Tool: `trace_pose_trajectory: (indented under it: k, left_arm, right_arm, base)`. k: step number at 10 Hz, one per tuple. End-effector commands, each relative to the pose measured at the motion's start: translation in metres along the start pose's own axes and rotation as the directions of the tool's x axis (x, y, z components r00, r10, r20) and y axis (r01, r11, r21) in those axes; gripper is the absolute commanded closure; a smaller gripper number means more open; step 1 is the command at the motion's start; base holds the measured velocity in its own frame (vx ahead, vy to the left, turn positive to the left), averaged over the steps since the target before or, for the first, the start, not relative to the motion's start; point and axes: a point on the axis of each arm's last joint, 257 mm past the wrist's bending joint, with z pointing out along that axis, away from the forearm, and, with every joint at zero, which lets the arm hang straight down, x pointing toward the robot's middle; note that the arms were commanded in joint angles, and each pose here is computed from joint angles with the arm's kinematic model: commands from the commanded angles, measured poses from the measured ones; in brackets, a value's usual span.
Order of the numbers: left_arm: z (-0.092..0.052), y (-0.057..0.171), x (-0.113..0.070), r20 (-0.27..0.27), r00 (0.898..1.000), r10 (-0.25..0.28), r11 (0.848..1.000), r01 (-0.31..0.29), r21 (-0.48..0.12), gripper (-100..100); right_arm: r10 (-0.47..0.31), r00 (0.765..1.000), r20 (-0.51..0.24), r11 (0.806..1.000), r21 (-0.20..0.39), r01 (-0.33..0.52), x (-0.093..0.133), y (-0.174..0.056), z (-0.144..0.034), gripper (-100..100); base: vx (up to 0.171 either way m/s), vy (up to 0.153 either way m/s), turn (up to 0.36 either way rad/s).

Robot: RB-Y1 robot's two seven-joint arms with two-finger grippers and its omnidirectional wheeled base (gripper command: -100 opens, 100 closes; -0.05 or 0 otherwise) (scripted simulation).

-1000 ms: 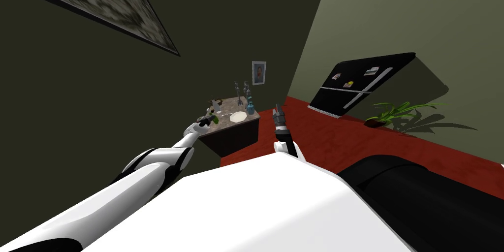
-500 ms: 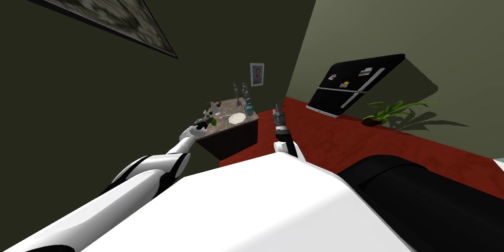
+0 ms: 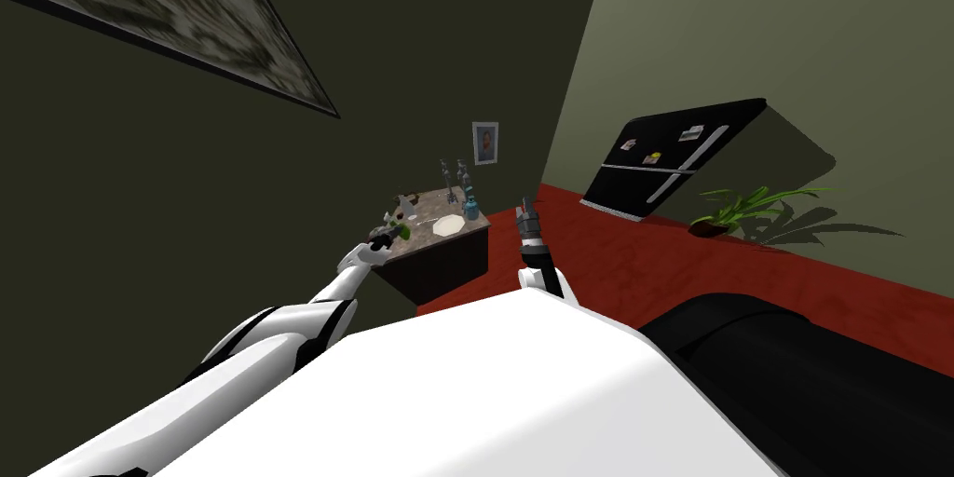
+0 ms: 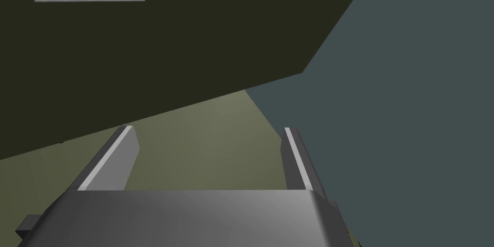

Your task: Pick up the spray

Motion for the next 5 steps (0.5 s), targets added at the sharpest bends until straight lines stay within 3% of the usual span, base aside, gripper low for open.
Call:
trace_pose_trajectory:
  k: [1, 2, 3, 5]
  left_arm:
    - [-0.001, -0.009, -0.010, 0.019, 1.000, 0.001, 1.000, -0.001, 0.017, 100]
    - [-0.001, -0.013, -0.015, 0.029, 1.000, 0.000, 1.000, -0.001, 0.025, 100]
    - [0.006, -0.011, -0.035, 0.038, 0.999, 0.003, 1.000, -0.004, 0.004, 100]
    - [0.006, -0.011, -0.035, 0.038, 0.999, 0.003, 1.000, -0.004, 0.004, 100]
  right_arm:
    - [0.000, 1.000, 0.000, 1.000, 0.000, 0.000, 0.000, 0.000, 0.000, 0]
    - [0.000, 1.000, 0.000, 1.000, 0.000, 0.000, 0.000, 0.000, 0.000, 0]
    - [0.000, 1.000, 0.000, 1.000, 0.000, 0.000, 0.000, 0.000, 0.000, 0]
    - [0.000, 1.000, 0.000, 1.000, 0.000, 0.000, 0.000, 0.000, 0.000, 0]
  base:
    - [-0.009, -0.002, 0.006]
    - [0.000, 0.000, 0.000]
    - [-0.092, 0.001, -0.108]
    - [-0.075, 0.027, -0.037]
